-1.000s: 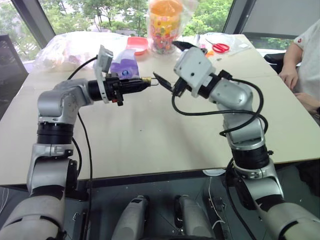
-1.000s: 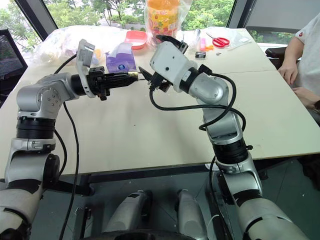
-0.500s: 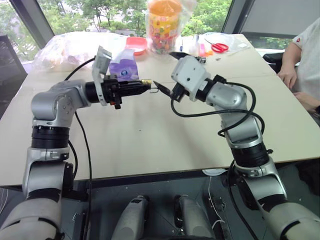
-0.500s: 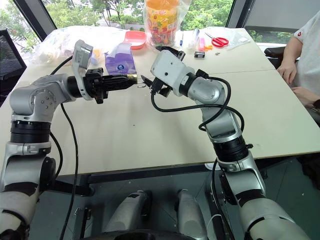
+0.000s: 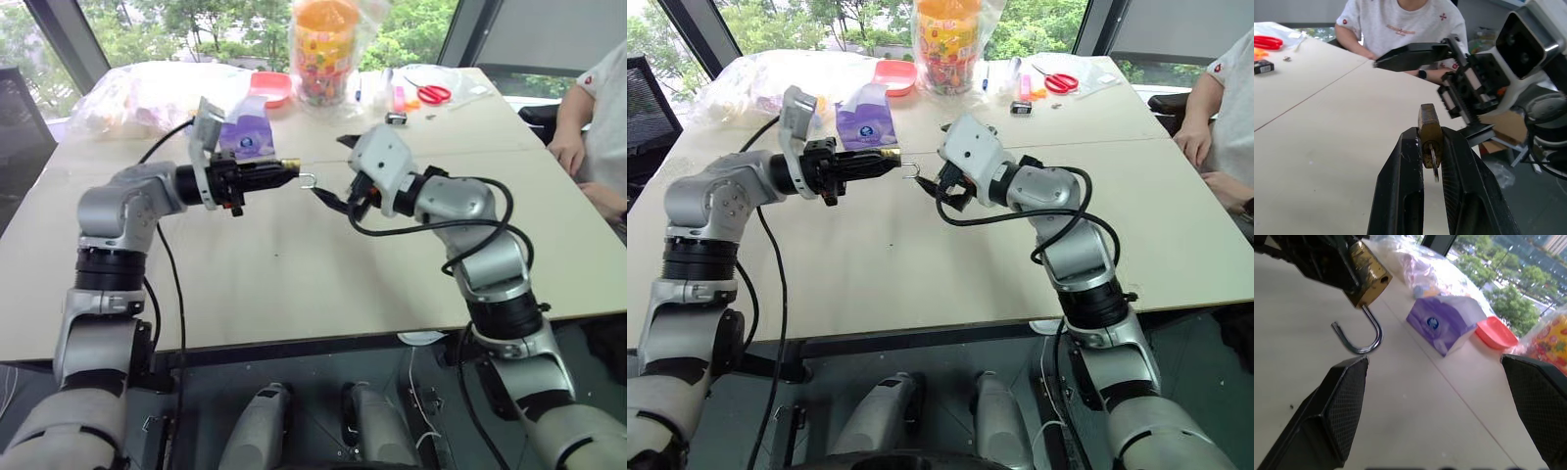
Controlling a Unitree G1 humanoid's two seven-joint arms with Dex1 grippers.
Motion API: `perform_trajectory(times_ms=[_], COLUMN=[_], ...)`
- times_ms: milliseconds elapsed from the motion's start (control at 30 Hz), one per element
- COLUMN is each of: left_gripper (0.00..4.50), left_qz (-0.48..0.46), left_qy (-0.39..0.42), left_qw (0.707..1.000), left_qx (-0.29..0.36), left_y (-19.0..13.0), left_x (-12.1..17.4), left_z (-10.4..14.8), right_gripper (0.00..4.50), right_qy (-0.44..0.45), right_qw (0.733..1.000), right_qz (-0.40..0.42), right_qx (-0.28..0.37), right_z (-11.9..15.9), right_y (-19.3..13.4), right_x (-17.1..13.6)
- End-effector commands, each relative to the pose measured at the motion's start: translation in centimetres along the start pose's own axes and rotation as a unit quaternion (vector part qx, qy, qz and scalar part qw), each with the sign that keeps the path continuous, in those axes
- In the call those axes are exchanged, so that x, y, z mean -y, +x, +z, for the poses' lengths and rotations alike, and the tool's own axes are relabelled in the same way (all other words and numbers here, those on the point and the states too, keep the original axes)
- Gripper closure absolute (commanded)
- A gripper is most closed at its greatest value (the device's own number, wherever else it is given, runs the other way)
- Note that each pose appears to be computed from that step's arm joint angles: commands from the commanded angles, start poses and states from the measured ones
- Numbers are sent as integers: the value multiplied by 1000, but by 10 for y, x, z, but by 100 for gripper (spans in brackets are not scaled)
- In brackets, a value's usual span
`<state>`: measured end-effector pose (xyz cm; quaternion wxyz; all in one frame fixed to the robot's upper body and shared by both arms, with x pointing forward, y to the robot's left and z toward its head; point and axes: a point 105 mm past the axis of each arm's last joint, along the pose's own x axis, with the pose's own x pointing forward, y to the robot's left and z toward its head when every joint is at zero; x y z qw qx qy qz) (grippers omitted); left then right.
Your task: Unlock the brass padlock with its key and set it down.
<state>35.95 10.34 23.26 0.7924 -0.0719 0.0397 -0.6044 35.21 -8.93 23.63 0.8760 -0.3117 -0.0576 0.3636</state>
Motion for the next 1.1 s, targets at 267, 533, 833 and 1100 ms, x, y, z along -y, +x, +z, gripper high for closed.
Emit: perform_trajectory(times_ms=[267, 533, 833, 1100], left_gripper=[450, 400, 37, 37], left_qz=[48, 71, 115, 138], left_qy=[-171, -217, -170, 8], left_qw=[981, 972, 973, 988], left_qx=[-77, -61, -102, -63], left_y=[63, 88, 65, -5], left_x=[-25, -37, -54, -54], left_z=[-87, -96, -102, -42], right_gripper=[4, 1, 0, 0], right_qy=[132, 149, 143, 118], right_qw=[969, 968, 968, 979], right_qz=[94, 62, 50, -1], right_qx=[-185, -193, -198, -166], right_z=[-40, -39, -41, -49], right_y=[-83, -78, -78, -71], right_x=[-42, -46, -44, -28])
